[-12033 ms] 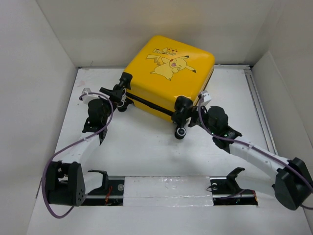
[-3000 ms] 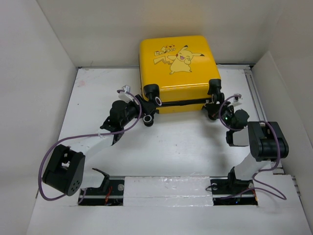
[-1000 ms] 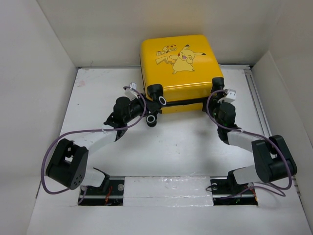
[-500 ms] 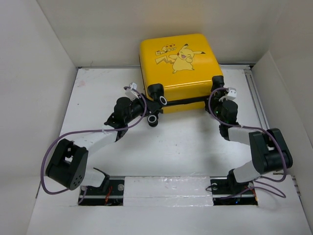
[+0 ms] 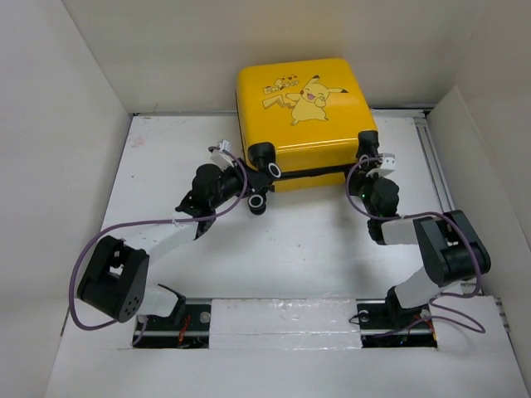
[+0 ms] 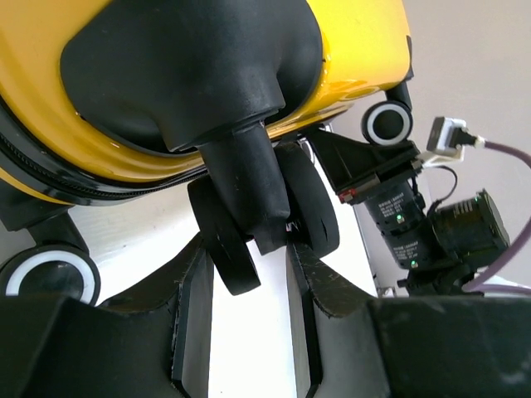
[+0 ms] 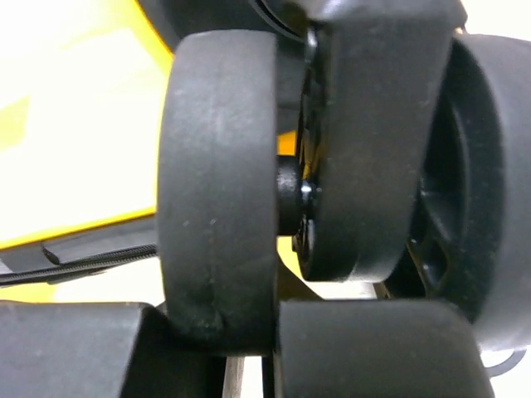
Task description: Pack the luggage
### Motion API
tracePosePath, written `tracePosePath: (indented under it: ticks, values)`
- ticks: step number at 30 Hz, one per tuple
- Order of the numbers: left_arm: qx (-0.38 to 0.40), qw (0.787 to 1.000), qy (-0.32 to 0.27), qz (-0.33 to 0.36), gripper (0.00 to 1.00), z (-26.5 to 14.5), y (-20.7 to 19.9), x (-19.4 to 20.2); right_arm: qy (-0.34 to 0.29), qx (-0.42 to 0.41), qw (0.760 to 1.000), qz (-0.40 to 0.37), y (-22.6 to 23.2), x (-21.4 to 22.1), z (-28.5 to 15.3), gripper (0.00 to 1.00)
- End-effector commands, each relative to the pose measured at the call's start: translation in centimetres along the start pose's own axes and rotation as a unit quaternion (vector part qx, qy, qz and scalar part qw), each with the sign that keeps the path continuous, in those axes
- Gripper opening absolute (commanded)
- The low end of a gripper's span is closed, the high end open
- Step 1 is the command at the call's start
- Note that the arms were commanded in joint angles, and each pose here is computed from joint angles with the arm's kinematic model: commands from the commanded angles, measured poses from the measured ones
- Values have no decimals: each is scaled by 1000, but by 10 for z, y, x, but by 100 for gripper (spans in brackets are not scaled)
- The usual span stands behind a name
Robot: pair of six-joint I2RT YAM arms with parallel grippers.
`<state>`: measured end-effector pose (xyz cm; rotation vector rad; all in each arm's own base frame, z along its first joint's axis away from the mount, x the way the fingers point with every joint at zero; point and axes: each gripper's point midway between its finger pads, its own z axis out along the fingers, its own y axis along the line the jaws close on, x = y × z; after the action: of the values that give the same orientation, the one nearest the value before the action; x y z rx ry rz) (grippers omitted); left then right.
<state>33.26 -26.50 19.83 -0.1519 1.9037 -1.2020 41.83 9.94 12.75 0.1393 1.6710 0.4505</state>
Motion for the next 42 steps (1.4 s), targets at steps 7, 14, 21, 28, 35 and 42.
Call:
tracePosePath:
  ticks: [7, 14, 21, 28, 35, 42]
  values:
    - [97, 993, -61, 38, 0, -2, -57, -42, -25, -191, 981, -5, 152, 35, -40, 0]
    - [107, 992, -62, 32, 0, -3, -62, -43, 9, -264, 964, -14, 197, 41, -59, 0]
    - [132, 989, -59, 25, 0, -8, -75, -45, 33, -406, 913, 24, 299, 59, -97, 0]
    - [178, 983, -43, 22, 0, -21, -108, -39, 59, -473, 875, 79, 351, 85, -112, 0]
    - [231, 972, -24, 15, 0, -39, -163, -18, 5, -509, 839, 194, 392, 68, -90, 0]
    - [237, 970, -52, -6, 0, -50, -186, -9, -26, -471, 840, 267, 381, 49, -79, 0]
